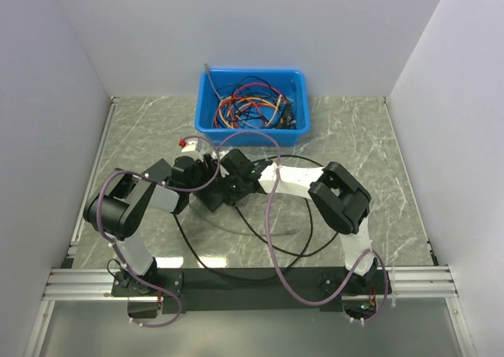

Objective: Insert the plug into the switch port

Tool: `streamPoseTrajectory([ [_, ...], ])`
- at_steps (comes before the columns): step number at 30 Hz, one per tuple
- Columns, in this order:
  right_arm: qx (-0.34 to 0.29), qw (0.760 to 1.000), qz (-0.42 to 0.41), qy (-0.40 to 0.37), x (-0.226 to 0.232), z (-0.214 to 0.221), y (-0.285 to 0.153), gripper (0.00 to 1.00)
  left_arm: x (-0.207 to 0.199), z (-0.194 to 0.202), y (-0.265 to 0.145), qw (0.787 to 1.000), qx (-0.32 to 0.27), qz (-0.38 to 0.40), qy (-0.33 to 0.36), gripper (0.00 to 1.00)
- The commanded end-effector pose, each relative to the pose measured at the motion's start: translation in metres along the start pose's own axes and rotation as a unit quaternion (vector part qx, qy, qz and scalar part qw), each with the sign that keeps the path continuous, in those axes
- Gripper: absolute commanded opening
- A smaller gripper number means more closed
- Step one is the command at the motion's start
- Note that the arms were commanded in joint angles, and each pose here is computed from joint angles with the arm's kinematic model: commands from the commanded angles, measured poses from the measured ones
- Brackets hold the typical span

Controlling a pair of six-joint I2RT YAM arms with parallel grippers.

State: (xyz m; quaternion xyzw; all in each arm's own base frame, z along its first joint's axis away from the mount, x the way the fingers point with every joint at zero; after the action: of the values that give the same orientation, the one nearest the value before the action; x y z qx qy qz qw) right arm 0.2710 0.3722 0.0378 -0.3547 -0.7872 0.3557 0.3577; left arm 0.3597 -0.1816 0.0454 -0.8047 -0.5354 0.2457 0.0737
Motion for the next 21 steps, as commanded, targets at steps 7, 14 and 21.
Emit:
streamPoseTrajectory([
  [7,-0.168,0.985,-0.032,-0.014,0.026,-0.072,-0.014,0.78,-0.032,0.072,-0.021,0.986,0.148,0.064,-0.032,0.54],
  [14,-0.191,0.981,-0.006,-0.011,0.021,-0.072,-0.055,0.80,-0.027,0.069,-0.021,0.988,0.146,0.046,-0.029,0.54],
  [21,-0.199,0.980,0.016,-0.003,0.008,-0.050,-0.076,0.69,-0.023,0.066,-0.020,0.989,0.142,0.030,-0.028,0.55],
])
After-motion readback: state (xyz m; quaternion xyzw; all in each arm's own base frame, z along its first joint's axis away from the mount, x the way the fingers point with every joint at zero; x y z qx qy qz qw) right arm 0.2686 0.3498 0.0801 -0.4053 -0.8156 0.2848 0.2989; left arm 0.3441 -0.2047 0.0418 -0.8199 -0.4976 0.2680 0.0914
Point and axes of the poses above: each gripper's point midway between its finger pads, its own y axis out along the fingers, its own x axis along the line the jaws close on, z = x × y, the point moved 2 cm from there along -y, back along the fingers, and after that the axes turned 11 degrees about y, right-handed, at the moved point
